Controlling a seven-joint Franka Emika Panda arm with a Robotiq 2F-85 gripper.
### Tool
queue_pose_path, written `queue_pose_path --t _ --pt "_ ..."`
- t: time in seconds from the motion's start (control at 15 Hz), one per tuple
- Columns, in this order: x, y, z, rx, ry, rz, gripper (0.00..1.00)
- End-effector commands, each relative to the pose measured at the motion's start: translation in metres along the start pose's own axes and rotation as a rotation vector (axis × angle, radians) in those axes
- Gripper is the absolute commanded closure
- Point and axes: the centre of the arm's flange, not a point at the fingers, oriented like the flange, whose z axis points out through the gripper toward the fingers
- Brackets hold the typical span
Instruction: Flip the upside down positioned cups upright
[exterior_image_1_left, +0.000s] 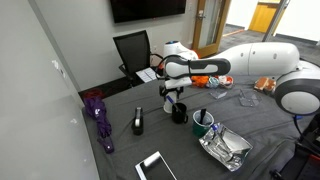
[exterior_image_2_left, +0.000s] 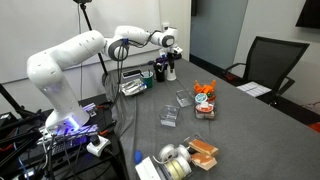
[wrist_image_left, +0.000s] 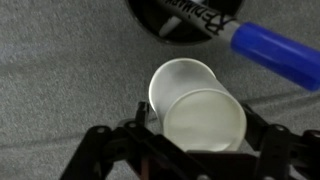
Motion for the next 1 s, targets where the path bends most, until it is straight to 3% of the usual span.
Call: queue_pose_path --t 0.0,0.2,0.47,0.93 --pt "0.028 -0.016 0.001 -0.002 -0.009 0.001 0.41" --pt "0.029 -0.016 -0.002 0.000 -0.006 0.001 0.58" --pt "0.024 -0.013 -0.007 0.000 0.004 -0.001 0.58" --pt "0.013 0.012 -0.041 -0.086 0.117 -0.011 0.58"
